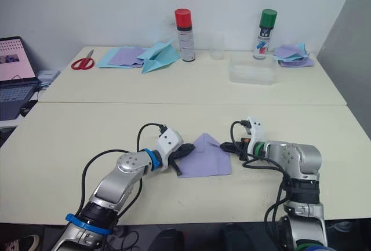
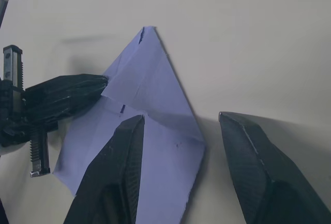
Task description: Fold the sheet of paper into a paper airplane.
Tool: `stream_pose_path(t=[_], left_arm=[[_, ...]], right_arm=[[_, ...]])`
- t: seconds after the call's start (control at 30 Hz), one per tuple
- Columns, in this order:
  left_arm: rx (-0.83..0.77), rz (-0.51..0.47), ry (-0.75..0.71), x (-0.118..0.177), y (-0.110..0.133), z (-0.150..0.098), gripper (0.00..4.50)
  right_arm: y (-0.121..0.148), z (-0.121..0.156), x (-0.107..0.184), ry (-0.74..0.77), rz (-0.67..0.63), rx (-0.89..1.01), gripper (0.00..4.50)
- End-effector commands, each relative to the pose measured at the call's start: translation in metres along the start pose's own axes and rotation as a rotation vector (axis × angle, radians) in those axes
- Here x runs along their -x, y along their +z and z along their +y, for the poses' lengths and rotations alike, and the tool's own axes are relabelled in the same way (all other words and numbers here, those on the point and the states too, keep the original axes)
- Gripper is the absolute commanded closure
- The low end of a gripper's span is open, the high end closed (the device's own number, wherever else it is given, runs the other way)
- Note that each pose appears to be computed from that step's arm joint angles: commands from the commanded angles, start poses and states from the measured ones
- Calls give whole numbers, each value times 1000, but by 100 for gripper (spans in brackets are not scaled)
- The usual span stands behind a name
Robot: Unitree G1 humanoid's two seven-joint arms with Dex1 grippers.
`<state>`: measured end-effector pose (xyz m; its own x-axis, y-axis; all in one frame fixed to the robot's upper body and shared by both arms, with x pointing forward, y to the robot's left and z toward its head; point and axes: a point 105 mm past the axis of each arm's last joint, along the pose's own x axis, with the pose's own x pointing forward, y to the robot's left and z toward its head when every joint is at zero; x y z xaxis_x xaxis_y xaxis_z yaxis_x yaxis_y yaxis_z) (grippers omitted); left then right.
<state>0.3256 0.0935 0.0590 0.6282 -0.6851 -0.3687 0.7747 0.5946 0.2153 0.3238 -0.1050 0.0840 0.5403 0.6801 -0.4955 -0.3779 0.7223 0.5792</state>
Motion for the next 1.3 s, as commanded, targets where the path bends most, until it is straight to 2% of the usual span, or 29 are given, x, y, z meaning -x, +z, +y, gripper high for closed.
stream_pose_path(t=[0.03, 0.2, 0.43, 0.67, 0.8, 0.9, 1.07, 1.23, 1.3], left_arm=[[24, 105, -8, -1, -28, -6, 450], [21, 106, -8, -1, -28, -6, 450], [17, 106, -8, -1, -29, -6, 450], [11, 107, -9, -1, -29, -6, 450], [10, 108, -9, 0, -30, -7, 450], [11, 107, -8, 0, -31, -7, 450], [14, 106, -10, 1, -31, -8, 450], [13, 108, -11, 1, -32, -8, 450], [12, 110, -14, 1, -32, -8, 450]], right_arm=[[-6, 6, -2, 50, 32, -117, 213], [-2, 7, -4, 143, -2, -298, 213], [1, 11, -3, 211, -15, -371, 213], [3, 0, 8, 134, 22, -276, 213], [7, -3, 29, 111, 34, -146, 213], [3, -5, 42, 80, 50, -47, 270], [-18, -14, 63, 29, 97, 46, 445], [-47, 7, 68, 118, 146, 195, 445], [-57, 9, 64, 107, 153, 311, 445]])
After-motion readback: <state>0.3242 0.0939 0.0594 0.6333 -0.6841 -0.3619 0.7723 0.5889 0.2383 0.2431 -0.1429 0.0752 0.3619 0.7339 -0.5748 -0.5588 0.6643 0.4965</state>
